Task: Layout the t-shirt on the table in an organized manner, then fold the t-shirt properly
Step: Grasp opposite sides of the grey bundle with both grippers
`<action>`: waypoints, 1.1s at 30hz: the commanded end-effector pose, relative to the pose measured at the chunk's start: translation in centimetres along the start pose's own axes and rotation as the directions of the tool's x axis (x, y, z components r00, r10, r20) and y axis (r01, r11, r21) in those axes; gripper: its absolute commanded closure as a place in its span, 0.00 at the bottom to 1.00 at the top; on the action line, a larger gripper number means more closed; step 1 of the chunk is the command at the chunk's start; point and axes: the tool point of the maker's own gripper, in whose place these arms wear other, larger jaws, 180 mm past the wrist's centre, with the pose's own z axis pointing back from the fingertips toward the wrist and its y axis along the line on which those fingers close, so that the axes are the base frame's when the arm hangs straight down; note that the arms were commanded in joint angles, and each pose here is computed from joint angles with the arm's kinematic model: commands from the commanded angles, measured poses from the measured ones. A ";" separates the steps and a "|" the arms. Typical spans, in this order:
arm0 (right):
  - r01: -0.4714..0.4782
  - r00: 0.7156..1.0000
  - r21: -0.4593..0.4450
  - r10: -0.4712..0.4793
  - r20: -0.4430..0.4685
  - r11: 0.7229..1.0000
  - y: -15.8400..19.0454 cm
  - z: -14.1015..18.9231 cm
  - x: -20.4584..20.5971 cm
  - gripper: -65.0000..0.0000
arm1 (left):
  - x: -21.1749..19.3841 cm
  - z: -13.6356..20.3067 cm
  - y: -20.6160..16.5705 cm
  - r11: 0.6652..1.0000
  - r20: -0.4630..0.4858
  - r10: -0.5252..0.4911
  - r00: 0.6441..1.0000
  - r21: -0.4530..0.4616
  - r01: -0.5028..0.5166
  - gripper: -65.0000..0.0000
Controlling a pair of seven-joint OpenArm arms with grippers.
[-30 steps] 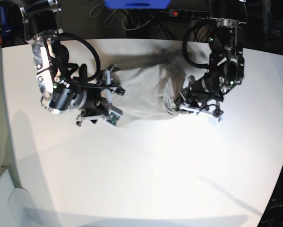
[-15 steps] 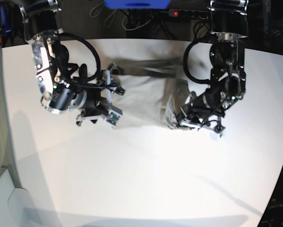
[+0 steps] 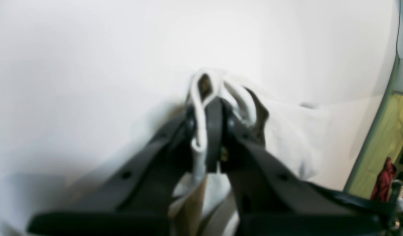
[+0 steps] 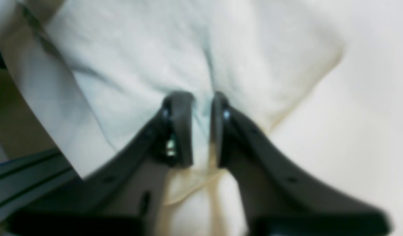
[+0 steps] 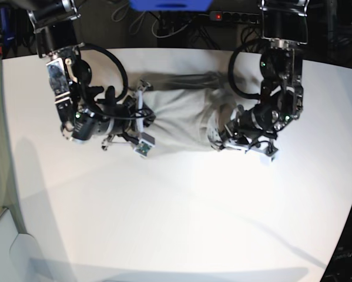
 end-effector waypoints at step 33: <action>0.011 0.999 0.004 -0.011 0.034 1.000 -0.7 -0.2 0.7 0.99 | -8.6 -2.5 0.0 0.999 -0.250 -0.034 0.968 0.023 0.041 0.22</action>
